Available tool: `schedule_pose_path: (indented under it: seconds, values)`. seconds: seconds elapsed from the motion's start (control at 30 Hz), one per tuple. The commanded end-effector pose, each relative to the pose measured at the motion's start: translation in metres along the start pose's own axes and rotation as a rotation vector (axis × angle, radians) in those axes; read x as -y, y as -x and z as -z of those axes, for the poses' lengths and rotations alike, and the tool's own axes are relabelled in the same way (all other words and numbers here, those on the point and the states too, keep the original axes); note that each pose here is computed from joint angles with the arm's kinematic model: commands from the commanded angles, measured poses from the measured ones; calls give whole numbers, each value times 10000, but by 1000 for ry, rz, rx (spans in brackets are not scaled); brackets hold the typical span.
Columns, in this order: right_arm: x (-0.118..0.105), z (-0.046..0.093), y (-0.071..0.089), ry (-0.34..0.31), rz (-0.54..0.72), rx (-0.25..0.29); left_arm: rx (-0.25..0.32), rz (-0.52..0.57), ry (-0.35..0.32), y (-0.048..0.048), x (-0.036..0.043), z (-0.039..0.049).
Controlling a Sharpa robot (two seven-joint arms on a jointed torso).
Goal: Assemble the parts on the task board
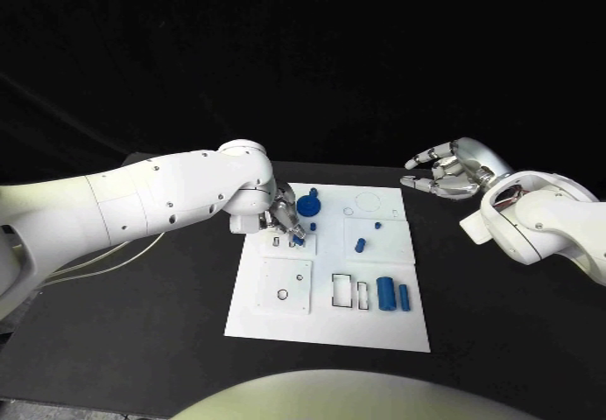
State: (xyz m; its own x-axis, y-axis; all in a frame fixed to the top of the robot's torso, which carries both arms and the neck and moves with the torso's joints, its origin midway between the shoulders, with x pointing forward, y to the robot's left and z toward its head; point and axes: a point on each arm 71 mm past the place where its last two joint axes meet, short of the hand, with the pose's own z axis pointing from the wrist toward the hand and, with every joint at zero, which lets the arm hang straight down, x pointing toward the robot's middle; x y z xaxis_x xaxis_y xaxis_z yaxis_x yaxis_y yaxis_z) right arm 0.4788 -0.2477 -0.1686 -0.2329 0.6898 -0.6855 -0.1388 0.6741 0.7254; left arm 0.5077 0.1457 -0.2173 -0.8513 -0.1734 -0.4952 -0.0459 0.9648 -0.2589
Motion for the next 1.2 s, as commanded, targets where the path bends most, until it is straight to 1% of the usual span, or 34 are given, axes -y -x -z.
schedule_pose_path:
  seconds: [0.03, 0.37, 0.5, 0.6, 0.67, 0.77, 0.87, 1.0, 1.2]
  values:
    - [4, 1, -15, -1, 0, -15, -2, 70, -45, -6, 32, 5]
    - [14, 0, -24, -3, -1, -16, 24, 134, -57, 16, -24, 16]
    - [20, 0, -27, -4, -1, -16, 50, 137, -58, 18, -53, 27]
    - [23, 1, -28, -4, -2, -15, 80, 123, -58, 10, -73, 37]
    - [26, 3, -27, -4, -2, -13, 112, 100, -58, -5, -91, 47]
    - [30, 5, -25, -4, -2, -12, 154, 62, -55, -32, -115, 60]
    - [34, 8, -22, -5, -3, -10, 183, 35, -51, -62, -135, 70]
    - [37, 10, -21, -5, -3, -9, 211, -4, -43, -98, -157, 74]
    - [41, 13, -27, -5, -3, -10, 234, -26, -36, -133, -180, 67]
